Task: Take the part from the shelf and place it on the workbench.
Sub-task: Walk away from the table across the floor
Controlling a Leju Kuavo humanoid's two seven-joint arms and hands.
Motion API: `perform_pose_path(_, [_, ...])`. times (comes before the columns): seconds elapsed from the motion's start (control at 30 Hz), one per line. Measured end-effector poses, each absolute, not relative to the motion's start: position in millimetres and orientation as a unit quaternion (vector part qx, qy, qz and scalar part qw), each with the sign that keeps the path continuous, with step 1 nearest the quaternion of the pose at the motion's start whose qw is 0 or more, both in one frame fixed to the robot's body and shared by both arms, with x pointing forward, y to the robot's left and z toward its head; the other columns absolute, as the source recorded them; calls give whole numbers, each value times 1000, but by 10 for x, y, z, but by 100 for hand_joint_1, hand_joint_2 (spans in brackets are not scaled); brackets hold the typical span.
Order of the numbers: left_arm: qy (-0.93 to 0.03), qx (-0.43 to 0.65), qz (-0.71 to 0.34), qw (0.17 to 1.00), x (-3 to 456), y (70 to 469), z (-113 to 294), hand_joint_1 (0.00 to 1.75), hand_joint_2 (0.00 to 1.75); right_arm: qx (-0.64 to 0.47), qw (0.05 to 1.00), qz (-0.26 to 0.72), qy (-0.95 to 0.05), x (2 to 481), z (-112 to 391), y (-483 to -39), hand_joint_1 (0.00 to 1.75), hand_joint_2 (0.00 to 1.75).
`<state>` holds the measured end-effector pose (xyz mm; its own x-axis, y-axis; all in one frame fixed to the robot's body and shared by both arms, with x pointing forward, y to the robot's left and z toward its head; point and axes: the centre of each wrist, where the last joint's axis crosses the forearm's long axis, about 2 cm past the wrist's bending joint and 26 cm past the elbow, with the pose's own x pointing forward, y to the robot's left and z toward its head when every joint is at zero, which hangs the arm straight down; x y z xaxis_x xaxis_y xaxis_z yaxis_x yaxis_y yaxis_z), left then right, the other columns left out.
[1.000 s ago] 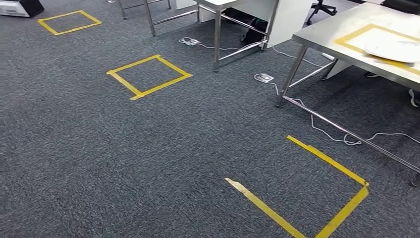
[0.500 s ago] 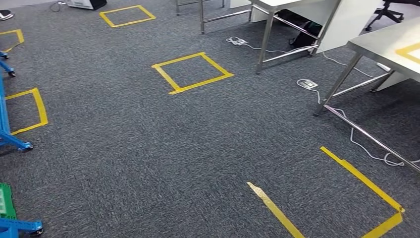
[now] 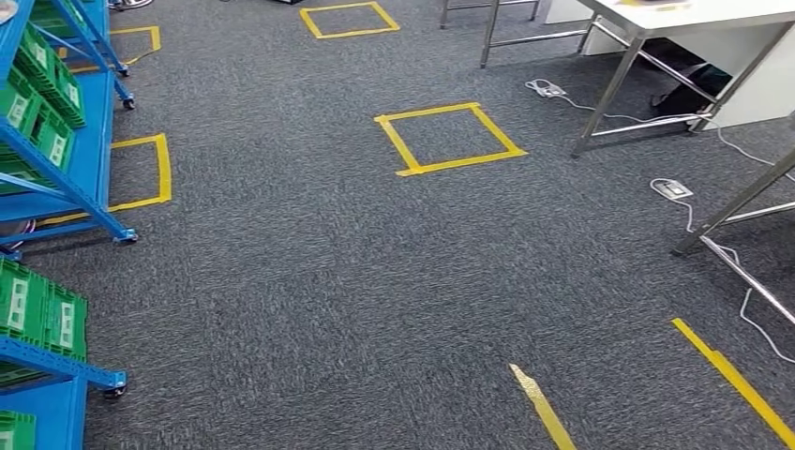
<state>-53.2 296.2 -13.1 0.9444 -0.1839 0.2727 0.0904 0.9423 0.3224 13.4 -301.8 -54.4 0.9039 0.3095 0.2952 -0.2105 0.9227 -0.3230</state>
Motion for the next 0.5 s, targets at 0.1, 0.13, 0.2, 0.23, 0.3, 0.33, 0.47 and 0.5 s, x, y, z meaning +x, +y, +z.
perform_pose_path(0.1, [-163,155,-53,973,-484,2965,-64,0,0,-135,965,137,-176,146,-565,-2969,0,0])
perform_pose_path(0.13, [-166,155,-48,973,-466,2961,-55,0,0,-133,965,142,-176,139,-573,-2961,0,0])
perform_pose_path(0.2, [-172,154,-40,972,-446,2945,-46,0,0,-131,964,153,-174,123,-586,-2952,0,0])
perform_pose_path(0.23, [-175,153,-37,972,-440,2939,-45,0,0,-129,963,158,-175,120,-592,-2947,0,0])
perform_pose_path(0.3, [-185,148,-29,971,-415,2934,-47,0,0,-128,962,165,-178,128,-604,-2935,0,0])
perform_pose_path(0.33, [-191,146,-25,970,-395,2939,-50,0,0,-127,961,166,-181,139,-612,-2932,0,0])
perform_pose_path(0.47, [-209,136,-14,968,-354,2995,-59,0,0,-125,958,168,-194,221,-629,-2910,0,0])
perform_pose_path(0.5, [-210,135,-15,968,-348,3009,-61,0,0,-125,957,175,-196,230,-632,-2903,0,0])
